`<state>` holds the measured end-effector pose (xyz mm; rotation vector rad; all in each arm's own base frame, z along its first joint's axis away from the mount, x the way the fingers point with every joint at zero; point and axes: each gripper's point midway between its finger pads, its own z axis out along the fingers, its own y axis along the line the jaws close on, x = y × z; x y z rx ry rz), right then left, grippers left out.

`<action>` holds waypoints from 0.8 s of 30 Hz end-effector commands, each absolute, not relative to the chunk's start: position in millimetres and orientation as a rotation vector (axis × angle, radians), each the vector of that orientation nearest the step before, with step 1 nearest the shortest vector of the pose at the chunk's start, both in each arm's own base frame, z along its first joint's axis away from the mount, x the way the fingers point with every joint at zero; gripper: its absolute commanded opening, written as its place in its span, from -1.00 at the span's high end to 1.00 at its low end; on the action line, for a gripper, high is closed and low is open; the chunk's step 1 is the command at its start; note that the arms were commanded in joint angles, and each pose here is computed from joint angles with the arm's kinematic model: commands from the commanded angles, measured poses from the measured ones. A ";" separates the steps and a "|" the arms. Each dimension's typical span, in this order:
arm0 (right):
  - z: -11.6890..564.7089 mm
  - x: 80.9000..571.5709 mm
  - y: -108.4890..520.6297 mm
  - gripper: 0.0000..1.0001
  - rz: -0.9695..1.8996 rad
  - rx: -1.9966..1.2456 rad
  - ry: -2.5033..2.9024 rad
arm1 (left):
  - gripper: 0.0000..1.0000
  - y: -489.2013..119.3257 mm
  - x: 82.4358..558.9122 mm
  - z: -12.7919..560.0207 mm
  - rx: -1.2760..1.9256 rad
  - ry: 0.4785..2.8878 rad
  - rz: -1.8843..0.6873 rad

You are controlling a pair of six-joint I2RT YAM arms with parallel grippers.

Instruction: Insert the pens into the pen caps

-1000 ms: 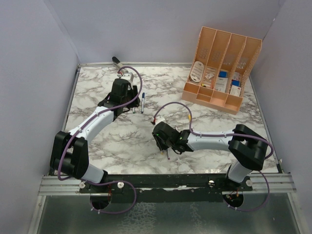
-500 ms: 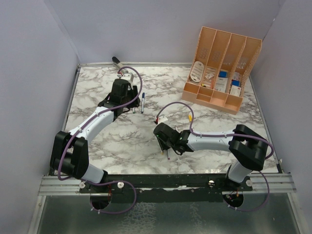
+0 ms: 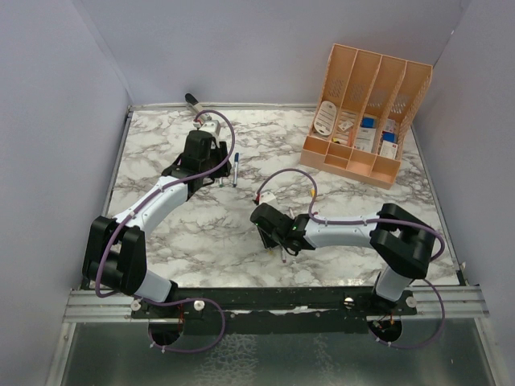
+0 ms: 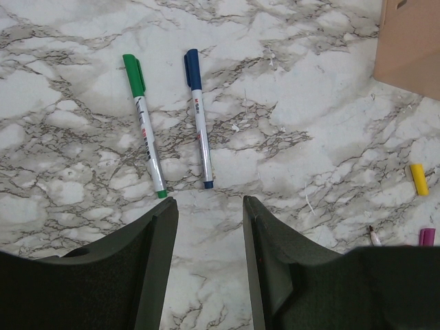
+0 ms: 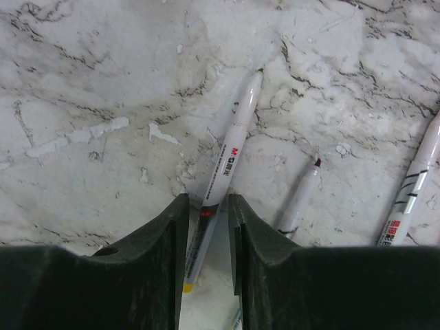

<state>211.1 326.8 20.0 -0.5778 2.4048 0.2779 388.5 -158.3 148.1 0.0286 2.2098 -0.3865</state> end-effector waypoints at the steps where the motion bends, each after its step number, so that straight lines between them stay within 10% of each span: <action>1: -1.9 208.1 322.7 0.44 0.202 -0.577 2.456 | 0.09 -160.8 390.0 151.4 0.033 2.194 -0.411; 5: -10.3 209.0 315.7 0.96 0.116 -0.558 2.496 | 0.08 -160.0 390.9 151.2 0.035 2.194 -0.404; 24: 199.2 317.9 297.6 0.98 0.502 -0.114 1.860 | 0.07 -193.9 371.9 190.9 0.234 1.957 -0.661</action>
